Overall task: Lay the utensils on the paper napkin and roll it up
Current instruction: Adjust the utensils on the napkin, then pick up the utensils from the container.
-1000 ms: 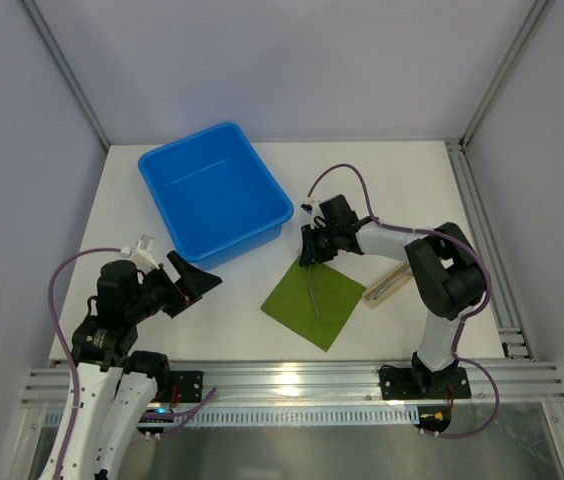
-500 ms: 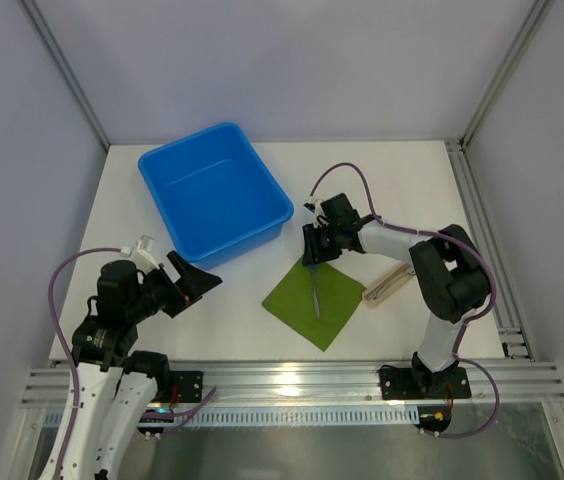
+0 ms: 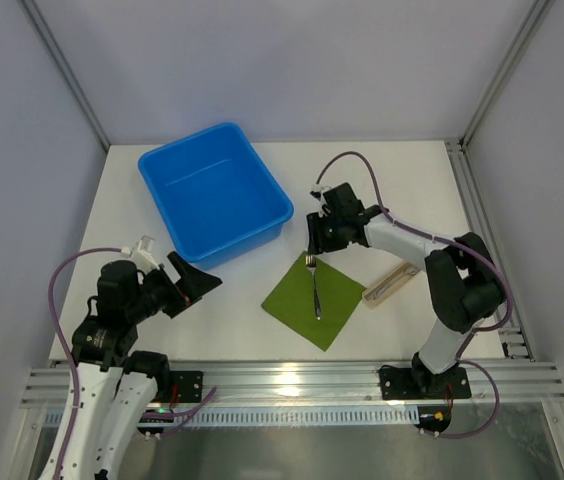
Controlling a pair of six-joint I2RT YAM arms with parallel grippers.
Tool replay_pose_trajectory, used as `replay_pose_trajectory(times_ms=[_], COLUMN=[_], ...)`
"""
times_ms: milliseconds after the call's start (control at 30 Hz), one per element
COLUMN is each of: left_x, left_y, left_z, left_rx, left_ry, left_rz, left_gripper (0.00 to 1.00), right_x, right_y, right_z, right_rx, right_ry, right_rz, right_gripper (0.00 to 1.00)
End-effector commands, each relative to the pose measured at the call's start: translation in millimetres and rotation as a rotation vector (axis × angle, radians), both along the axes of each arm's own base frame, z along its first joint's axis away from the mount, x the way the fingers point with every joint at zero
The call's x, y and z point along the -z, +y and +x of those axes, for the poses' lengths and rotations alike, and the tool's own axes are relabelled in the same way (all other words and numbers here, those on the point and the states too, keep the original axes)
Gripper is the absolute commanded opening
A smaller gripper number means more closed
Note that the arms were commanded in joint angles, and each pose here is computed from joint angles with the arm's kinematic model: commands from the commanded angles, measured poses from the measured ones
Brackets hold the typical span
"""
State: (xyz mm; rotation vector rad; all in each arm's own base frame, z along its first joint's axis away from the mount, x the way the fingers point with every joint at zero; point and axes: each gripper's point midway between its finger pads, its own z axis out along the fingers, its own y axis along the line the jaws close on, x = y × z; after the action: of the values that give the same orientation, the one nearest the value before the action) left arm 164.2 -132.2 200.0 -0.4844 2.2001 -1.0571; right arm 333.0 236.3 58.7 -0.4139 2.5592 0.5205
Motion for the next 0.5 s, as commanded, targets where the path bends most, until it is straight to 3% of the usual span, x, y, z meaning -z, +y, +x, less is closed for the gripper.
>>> replay_pose_trajectory(times_ms=[0, 100, 200, 467], left_x=[-8.1, -8.1, -7.8, -11.8], left_y=[-1.6, -1.5, -1.9, -6.1], left_z=[-0.5, -0.3, -0.2, -0.7], left_rx=[0.021, 0.023, 0.028, 0.051], left_ry=[-0.031, -0.036, -0.037, -0.048], left_rz=[0.002, 0.005, 0.008, -0.012], left_gripper=[0.91, 0.91, 0.91, 0.91], right_x=[-39.8, -47.2, -54.6, -49.6], right_y=[-20.0, -66.1, -115.6, -180.6], right_z=[11.3, 9.2, -1.8, -33.5], right_rx=[0.137, 0.35, 0.577, 0.885], right_ry=[-0.085, -0.119, -0.141, -0.166], right_rz=[-0.054, -0.206, -0.346, -0.332], right_gripper=[0.48, 0.46, 0.38, 0.3])
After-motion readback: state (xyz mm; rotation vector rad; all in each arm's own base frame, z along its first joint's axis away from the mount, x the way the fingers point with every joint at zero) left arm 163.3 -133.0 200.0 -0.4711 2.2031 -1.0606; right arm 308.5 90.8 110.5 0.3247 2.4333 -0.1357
